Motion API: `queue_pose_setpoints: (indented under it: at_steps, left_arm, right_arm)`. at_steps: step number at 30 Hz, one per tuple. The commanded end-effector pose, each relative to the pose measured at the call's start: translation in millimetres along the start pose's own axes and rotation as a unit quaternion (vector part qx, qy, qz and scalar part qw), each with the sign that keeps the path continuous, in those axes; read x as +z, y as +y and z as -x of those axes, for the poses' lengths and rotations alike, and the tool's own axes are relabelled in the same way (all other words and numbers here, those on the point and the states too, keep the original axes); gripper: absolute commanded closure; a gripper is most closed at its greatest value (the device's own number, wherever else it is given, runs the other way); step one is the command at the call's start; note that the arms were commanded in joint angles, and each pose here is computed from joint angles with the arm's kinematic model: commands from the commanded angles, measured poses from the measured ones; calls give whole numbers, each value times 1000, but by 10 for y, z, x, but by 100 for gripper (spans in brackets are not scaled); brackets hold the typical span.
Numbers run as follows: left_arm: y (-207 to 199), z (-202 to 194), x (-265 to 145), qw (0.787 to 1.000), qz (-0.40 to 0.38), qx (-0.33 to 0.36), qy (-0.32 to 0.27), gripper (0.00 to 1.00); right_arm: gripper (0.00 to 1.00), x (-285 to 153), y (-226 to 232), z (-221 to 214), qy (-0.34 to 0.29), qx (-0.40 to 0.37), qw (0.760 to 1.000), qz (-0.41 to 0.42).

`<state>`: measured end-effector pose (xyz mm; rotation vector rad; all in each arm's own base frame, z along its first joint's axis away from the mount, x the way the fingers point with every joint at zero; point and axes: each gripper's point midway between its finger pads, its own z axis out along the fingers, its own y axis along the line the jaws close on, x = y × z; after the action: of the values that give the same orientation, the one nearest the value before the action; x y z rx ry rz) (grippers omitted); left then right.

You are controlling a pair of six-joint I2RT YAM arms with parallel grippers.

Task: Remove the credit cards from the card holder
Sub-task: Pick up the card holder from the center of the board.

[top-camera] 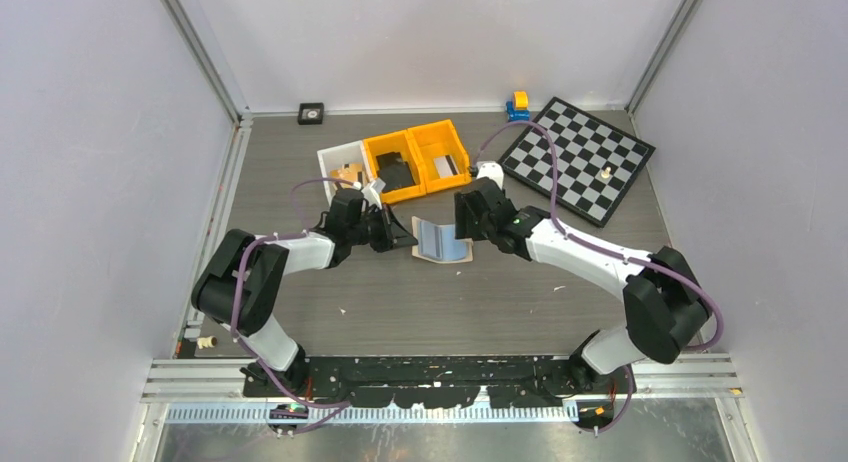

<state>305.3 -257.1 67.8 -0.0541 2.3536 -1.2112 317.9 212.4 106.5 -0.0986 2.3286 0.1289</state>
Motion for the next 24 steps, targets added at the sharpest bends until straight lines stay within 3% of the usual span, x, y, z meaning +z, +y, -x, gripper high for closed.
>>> queue_pose_setpoints:
  at_steps: [1,4,8,15,19,24]
  left_arm:
    - [-82,69,5,1000,-20,10,-7,100]
    - [-80,64,16,1000,-22,8,-5,100]
    - [-81,69,15,1000,-22,8,-7,100]
    - [-65,64,18,1000,-20,9,-7,100]
    - [-44,40,40,1000,-20,2,-1,100]
    - [-9,-28,152,999,-34,-22,21,85]
  right_arm:
    - [36,-21,644,153,-16,19,987,161]
    - [45,126,847,11,21,20,980,195]
    - [52,429,847,-218,80,39,981,174]
    - [75,759,464,-407,153,140,968,144]
    - [82,809,420,-473,169,155,962,146]
    - [88,842,407,-539,182,153,961,139]
